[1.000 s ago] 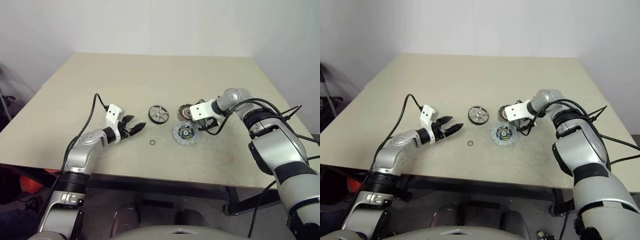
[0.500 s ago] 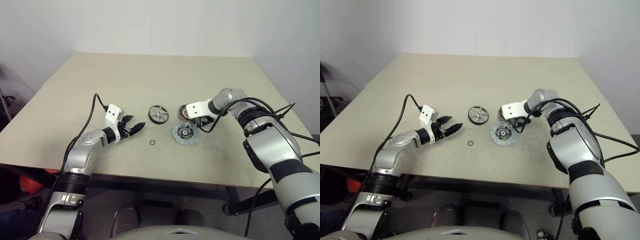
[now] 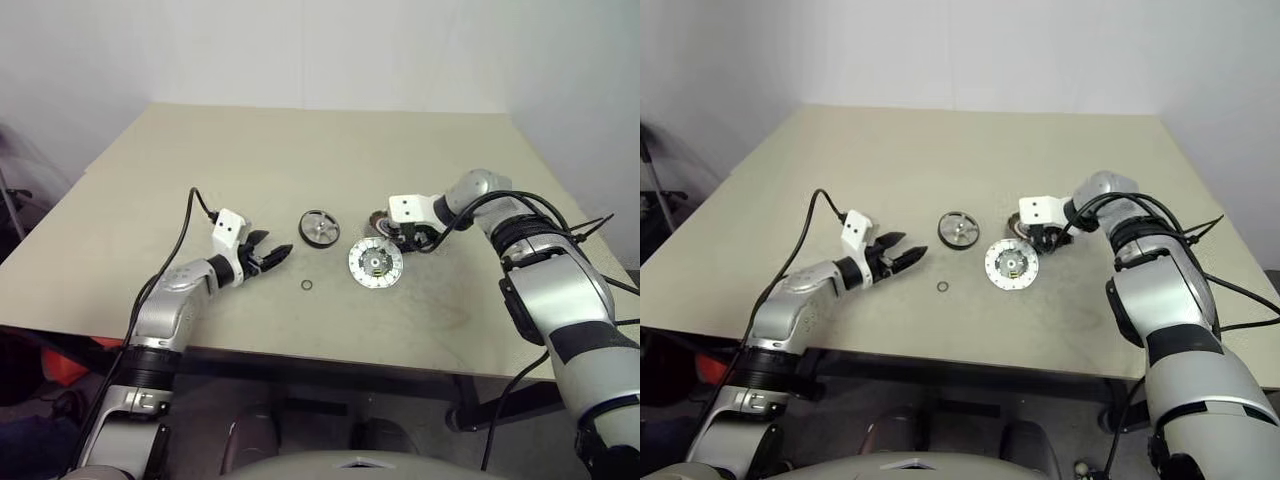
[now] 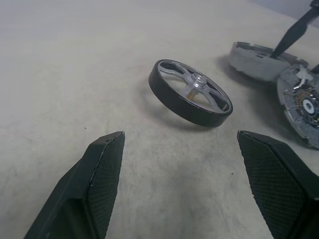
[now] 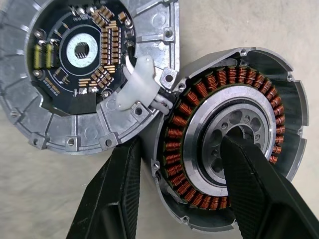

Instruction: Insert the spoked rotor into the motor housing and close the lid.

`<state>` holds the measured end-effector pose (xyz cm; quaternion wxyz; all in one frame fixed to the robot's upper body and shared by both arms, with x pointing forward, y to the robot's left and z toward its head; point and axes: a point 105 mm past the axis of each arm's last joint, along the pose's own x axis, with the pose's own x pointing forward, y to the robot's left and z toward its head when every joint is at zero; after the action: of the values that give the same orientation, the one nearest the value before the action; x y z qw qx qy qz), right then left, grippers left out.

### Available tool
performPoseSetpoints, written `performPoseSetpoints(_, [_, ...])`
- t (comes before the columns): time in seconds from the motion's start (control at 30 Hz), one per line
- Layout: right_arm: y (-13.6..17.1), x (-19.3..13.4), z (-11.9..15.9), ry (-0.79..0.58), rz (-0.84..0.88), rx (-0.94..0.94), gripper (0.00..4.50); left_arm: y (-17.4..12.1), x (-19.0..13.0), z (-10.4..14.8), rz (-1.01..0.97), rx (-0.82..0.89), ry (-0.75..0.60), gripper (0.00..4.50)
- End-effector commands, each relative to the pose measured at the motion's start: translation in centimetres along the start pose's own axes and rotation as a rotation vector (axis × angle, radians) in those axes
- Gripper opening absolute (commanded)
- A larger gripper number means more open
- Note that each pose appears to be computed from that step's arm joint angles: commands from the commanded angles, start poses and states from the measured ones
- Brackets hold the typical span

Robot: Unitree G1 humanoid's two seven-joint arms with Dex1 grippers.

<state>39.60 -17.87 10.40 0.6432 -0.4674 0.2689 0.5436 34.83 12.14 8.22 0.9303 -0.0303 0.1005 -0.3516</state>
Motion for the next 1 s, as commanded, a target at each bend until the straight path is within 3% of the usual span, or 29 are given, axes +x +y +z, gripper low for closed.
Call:
performPoseSetpoints(0.03, [1.1,-1.2,-0.4,-0.05,0.093,0.069,1.97,-0.2,0.1,0.8,0.004,0.038,-0.03,3.8])
performPoseSetpoints(0.37, [5.0,0.4,-1.2,-0.074,0.226,0.192,1.97,-0.3,0.1,0.4,0.002,0.029,-0.024,3.8])
performPoseSetpoints(0.57, [6.3,2.4,1.5,-0.128,0.206,0.265,1.97,-0.2,0.1,0.4,0.008,0.047,-0.014,3.8])
performPoseSetpoints(0.97, [5.8,4.2,2.6,-0.08,0.148,0.402,1.97,-0.2,-0.1,0.1,0.023,0.051,-0.007,3.8])
performPoseSetpoints(1.0, [5.9,4.3,2.5,-0.073,0.152,0.404,2.32,-0.1,-0.1,0.2,0.025,0.051,-0.007,3.8])
